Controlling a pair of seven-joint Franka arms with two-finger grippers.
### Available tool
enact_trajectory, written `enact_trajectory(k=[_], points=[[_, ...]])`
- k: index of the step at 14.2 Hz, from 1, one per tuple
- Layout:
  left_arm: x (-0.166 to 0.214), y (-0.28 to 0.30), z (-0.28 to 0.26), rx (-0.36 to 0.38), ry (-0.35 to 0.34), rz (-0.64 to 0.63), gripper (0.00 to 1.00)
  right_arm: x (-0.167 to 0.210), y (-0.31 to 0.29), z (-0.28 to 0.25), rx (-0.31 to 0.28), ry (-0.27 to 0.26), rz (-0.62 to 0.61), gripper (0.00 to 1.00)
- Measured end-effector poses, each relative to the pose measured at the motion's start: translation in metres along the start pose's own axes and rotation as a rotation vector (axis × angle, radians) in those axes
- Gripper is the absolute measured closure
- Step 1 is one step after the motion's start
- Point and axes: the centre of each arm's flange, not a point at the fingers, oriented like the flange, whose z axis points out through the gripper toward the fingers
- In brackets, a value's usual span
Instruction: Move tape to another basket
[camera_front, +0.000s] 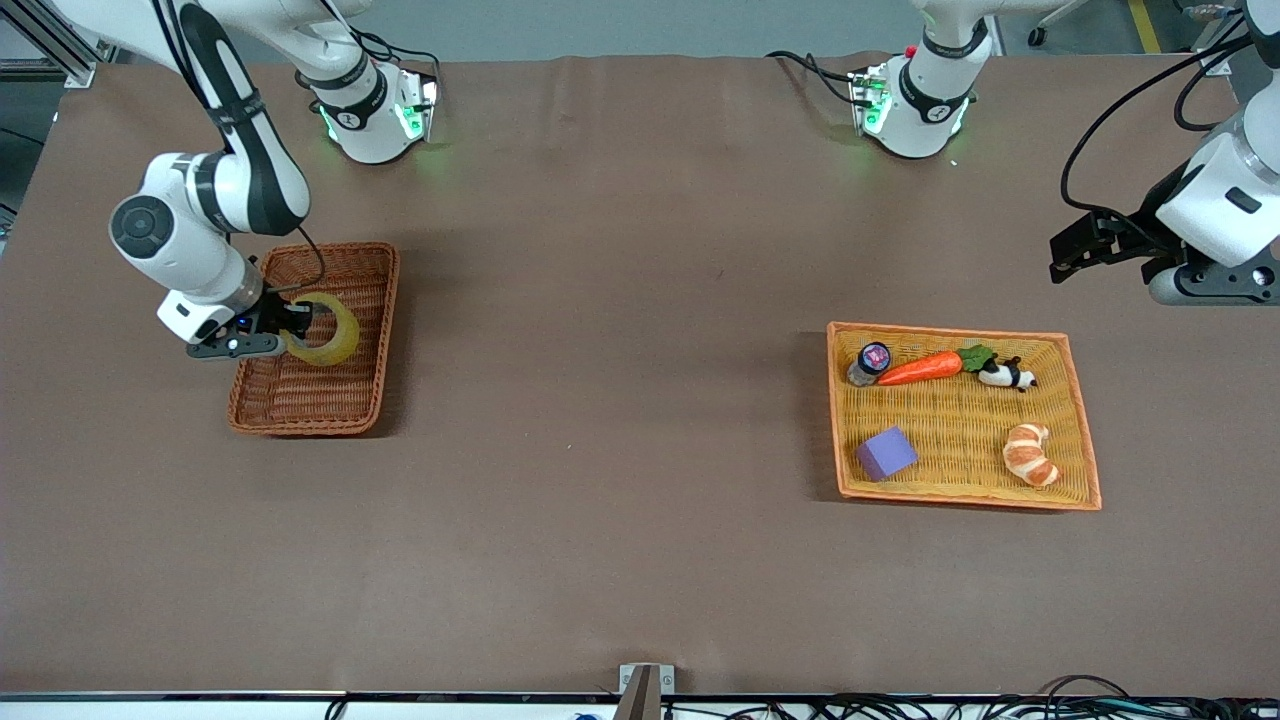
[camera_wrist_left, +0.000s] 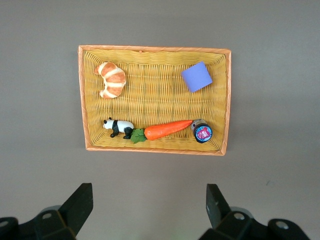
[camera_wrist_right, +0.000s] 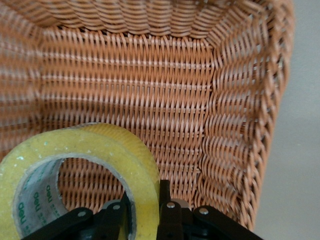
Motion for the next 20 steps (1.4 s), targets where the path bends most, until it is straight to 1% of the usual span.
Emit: enact_trajectory(k=[3, 4, 5, 6, 7, 8, 9, 11, 12, 14, 15, 17, 20], points=[[0.000, 0.001, -0.008, -0.001, 0.017, 0.003, 0.00, 0.000, 0.001, 0.015, -0.006, -0.003, 0.000, 0.79], [0.000, 0.003, -0.009, -0.002, 0.021, 0.005, 0.00, 0.000, 0.001, 0.015, -0.006, -0.002, 0.001, 0.72], [0.000, 0.005, -0.010, -0.002, 0.022, 0.008, 0.00, 0.000, 0.001, 0.013, -0.006, -0.001, 0.002, 0.63], [0.000, 0.006, -0.010, -0.002, 0.021, 0.011, 0.00, 0.001, 0.001, 0.010, -0.005, -0.002, 0.003, 0.54], [0.000, 0.008, -0.010, -0.002, 0.021, 0.013, 0.00, 0.003, 0.002, 0.002, -0.002, -0.010, 0.004, 0.43], [0.000, 0.008, -0.010, -0.002, 0.022, 0.014, 0.00, 0.009, 0.004, -0.015, 0.001, -0.021, 0.007, 0.34], [0.000, 0.008, -0.010, -0.002, 0.022, 0.015, 0.00, 0.017, 0.008, -0.040, 0.006, -0.035, 0.011, 0.23], [0.000, 0.008, -0.010, -0.002, 0.021, 0.014, 0.00, 0.038, 0.020, -0.114, 0.012, -0.056, 0.024, 0.05], [0.000, 0.008, -0.010, -0.002, 0.021, 0.014, 0.00, 0.048, 0.026, -0.158, 0.013, -0.053, 0.032, 0.00], [0.000, 0.008, -0.009, -0.002, 0.021, 0.014, 0.00, 0.061, 0.038, -0.236, 0.011, -0.029, 0.048, 0.00], [0.000, 0.008, -0.009, -0.002, 0.021, 0.013, 0.00, 0.065, 0.041, -0.266, 0.019, -0.011, 0.058, 0.00], [0.000, 0.008, -0.009, -0.002, 0.020, 0.013, 0.00, 0.070, 0.044, -0.310, 0.049, 0.014, 0.081, 0.00], [0.001, 0.008, -0.008, -0.002, 0.018, 0.015, 0.00, 0.069, 0.048, -0.373, 0.054, 0.043, 0.104, 0.00]])
